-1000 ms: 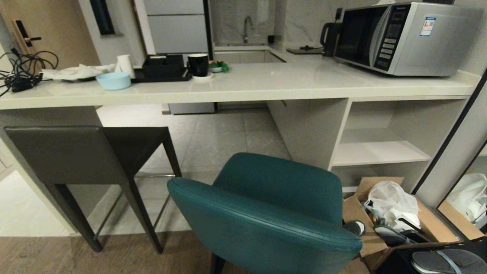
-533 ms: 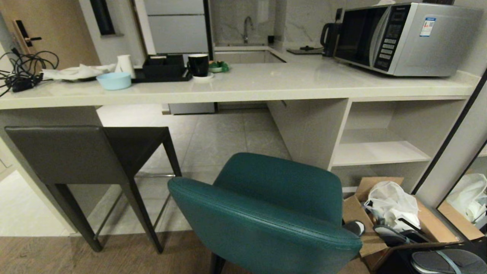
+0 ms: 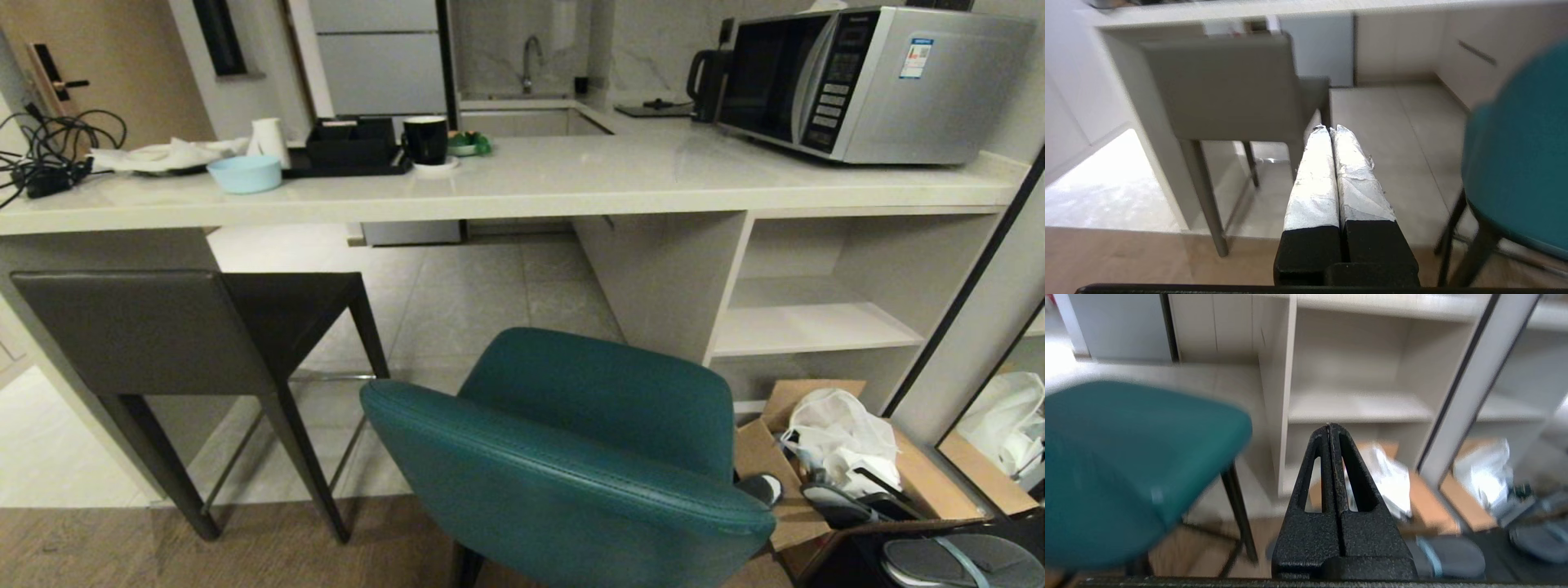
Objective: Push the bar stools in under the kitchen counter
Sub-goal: Pull the gray chair out from under the dining table
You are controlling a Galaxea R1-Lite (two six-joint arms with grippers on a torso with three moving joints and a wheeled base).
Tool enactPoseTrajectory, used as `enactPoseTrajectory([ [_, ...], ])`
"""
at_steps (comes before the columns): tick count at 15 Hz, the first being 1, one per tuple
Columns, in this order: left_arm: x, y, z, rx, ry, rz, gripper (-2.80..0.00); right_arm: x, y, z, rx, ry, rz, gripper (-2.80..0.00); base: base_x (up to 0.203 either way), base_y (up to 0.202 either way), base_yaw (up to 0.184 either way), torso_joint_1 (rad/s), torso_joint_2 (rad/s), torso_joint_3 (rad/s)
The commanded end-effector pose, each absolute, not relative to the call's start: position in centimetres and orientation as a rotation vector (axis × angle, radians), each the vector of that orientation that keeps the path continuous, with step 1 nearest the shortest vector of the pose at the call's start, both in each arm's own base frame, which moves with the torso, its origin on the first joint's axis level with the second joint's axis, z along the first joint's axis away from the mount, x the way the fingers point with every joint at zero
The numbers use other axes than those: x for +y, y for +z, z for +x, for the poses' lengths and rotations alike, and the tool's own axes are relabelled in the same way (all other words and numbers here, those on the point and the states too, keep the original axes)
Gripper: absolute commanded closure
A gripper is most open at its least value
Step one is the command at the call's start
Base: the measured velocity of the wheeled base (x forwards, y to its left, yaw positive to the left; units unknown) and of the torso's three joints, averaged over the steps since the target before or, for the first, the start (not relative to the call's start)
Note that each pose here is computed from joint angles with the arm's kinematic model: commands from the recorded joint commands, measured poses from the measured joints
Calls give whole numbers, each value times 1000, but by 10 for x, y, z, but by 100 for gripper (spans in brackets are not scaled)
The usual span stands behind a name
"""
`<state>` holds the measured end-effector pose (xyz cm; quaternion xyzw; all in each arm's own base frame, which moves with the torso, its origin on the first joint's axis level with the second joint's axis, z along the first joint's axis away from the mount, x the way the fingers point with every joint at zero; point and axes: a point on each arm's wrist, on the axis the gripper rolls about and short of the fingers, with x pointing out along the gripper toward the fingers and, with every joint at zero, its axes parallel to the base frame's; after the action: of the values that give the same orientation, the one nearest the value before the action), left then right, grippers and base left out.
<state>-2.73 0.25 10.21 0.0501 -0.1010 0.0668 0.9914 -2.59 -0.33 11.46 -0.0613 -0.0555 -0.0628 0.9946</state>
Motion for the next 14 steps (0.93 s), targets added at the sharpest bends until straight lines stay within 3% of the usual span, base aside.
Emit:
enactPoseTrajectory([
  [1, 1, 86, -22, -138, 41, 103, 0, -3, 90, -25, -103, -129, -126, 0, 0, 0, 0, 0, 0, 0],
  [3, 0, 75, -21, -27, -11, 113, 0, -2, 89, -24, -131, -79, -76, 0, 0, 0, 0, 0, 0, 0],
  [8, -2, 75, -22, -32, -64, 203, 0, 1, 73, -23, 18, 34, -109, 0, 0, 0, 0, 0, 0, 0],
  [14, -1, 75, -21, -24, -32, 85, 0, 1, 73, -23, 16, 25, -66, 0, 0, 0, 0, 0, 0, 0],
])
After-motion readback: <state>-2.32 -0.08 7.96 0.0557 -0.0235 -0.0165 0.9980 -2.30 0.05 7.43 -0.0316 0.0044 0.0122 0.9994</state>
